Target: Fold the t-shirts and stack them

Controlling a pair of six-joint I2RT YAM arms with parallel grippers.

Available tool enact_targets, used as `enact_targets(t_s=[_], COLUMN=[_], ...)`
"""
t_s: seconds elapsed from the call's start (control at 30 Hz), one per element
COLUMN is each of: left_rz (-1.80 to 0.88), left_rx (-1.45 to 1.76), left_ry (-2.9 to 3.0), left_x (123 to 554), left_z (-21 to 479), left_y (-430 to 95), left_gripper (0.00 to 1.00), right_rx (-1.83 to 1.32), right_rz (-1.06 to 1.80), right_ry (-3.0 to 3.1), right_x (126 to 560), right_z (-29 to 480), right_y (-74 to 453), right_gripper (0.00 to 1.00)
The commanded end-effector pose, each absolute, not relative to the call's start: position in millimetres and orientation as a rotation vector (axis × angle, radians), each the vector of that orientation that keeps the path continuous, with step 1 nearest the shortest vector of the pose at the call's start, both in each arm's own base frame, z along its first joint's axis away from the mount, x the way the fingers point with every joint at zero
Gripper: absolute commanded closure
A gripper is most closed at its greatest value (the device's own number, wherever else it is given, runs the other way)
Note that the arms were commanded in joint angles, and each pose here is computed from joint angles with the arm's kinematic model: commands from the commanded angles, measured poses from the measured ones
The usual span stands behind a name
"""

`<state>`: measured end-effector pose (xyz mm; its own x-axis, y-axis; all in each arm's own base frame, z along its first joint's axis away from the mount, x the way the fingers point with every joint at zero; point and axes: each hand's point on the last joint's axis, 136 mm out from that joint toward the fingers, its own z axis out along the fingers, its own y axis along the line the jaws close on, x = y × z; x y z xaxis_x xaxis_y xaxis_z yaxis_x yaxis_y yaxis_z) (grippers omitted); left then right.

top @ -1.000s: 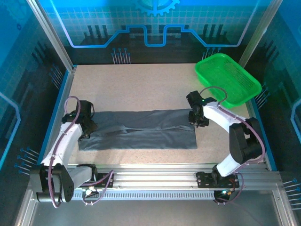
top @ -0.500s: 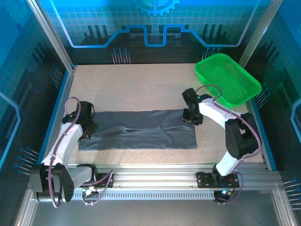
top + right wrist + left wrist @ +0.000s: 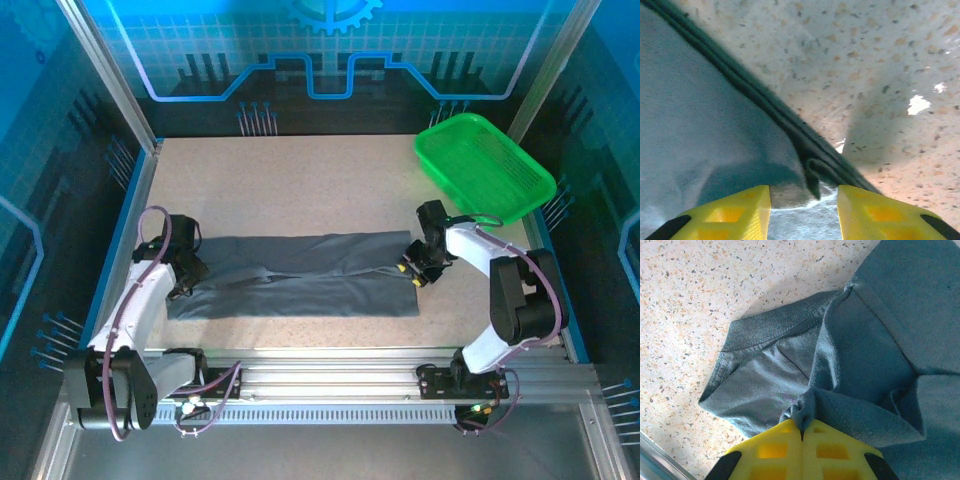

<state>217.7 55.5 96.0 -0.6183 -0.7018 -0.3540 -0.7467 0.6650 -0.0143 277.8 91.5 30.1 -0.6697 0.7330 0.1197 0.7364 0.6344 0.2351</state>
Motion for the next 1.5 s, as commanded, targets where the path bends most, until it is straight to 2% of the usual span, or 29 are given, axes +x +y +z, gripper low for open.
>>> enact_targets(t_s=[0.0,0.3,0.57,0.97,1.03,1.07,1.17,1.37,1.47], left_rz=[0.183,0.191,0.191,0.189,0.168,0.152,0.086,-0.003,-0.152], left_rx=[-1.165,-1.152,-1.151,-1.247,-1.282,-1.302,-1.356,-1.348,-1.384], left_ry=[2.564,2.565,2.562,2.584,2.592,2.593,2.564,2.421,2.402], left_x=[215.6,217.3,218.4,202.2,198.2,196.9,200.1,244.2,277.9], left_z=[91.4,93.4,96.1,83.7,81.4,82.0,90.7,133.5,132.5], left_y=[52.4,53.5,53.7,49.8,46.2,44.0,38.1,46.0,49.4], left_gripper=[1.00,1.00,1.00,1.00,1.00,0.93,0.59,0.45,0.44], right_rx=[-1.393,-1.418,-1.287,-1.239,-1.238,-1.234,-1.181,-0.875,-0.716], right_rz=[-0.517,-0.417,-0.337,-0.232,-0.205,-0.191,-0.168,-0.174,-0.219], right_ry=[-2.730,-2.746,-2.910,-2.860,-2.883,-2.904,-3.003,-3.197,-3.210], right_x=[285.5,287.9,303.8,276.6,277.5,279.5,291.7,319.0,323.9], right_z=[35.9,30.1,51.8,35.0,39.7,44.1,61.5,87.4,82.2], right_y=[98.0,74.8,58.8,60.7,56.4,54.5,53.7,92.3,125.8], right_gripper=[0.67,1.00,1.00,1.00,0.92,0.87,0.77,0.75,0.75])
